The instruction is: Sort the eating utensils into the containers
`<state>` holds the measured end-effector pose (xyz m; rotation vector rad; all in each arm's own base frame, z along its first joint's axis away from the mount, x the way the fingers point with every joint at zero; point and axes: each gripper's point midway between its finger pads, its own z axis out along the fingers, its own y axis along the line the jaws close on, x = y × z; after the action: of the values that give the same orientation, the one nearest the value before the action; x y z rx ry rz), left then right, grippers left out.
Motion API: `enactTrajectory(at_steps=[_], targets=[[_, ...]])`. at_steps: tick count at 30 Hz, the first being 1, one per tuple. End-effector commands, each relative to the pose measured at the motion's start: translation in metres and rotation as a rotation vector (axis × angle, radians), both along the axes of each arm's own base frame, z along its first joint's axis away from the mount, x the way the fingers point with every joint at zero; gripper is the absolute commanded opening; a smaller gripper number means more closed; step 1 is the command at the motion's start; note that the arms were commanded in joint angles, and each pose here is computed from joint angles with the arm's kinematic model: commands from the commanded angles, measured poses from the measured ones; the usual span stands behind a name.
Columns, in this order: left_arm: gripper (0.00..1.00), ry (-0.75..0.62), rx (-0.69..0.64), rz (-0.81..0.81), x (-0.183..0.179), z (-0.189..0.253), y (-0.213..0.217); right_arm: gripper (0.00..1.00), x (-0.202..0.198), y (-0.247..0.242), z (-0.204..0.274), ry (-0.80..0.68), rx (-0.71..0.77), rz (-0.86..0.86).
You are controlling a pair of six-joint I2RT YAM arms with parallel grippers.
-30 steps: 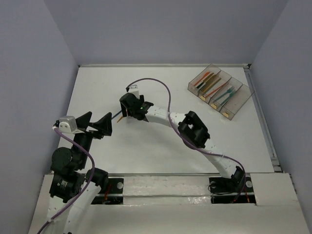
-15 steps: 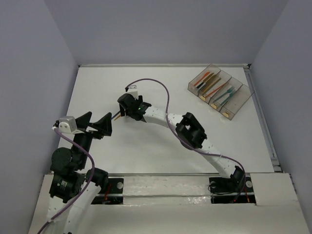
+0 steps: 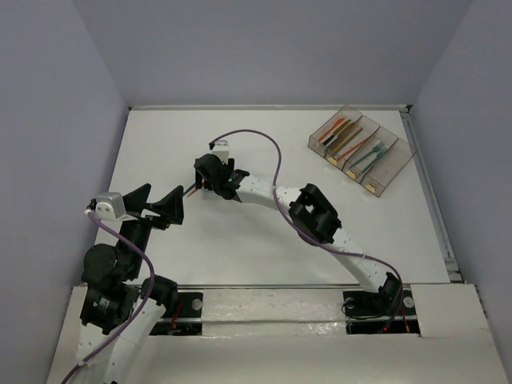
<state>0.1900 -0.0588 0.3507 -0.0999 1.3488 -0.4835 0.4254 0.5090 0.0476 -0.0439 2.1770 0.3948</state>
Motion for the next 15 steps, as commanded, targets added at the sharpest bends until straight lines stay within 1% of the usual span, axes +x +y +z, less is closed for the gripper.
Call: enactTrajectory(at_steps=[1, 8, 11, 15], targets=[[0.99, -0.057, -0.012, -0.011, -0.005, 0.013, 0.000, 0.79, -0.006, -0.007, -0.023, 0.021, -0.060, -0.026], [0.99, -0.055, -0.013, -0.016, -0.006, 0.013, -0.001, 0.74, -0.004, -0.026, -0.034, -0.008, -0.187, -0.025], [0.99, -0.054, -0.013, -0.015, -0.006, 0.013, -0.001, 0.71, -0.004, -0.031, -0.043, -0.006, -0.242, -0.018], [0.99, -0.052, -0.012, -0.016, -0.006, 0.012, -0.001, 0.70, -0.004, -0.033, -0.050, -0.002, -0.260, -0.017]])
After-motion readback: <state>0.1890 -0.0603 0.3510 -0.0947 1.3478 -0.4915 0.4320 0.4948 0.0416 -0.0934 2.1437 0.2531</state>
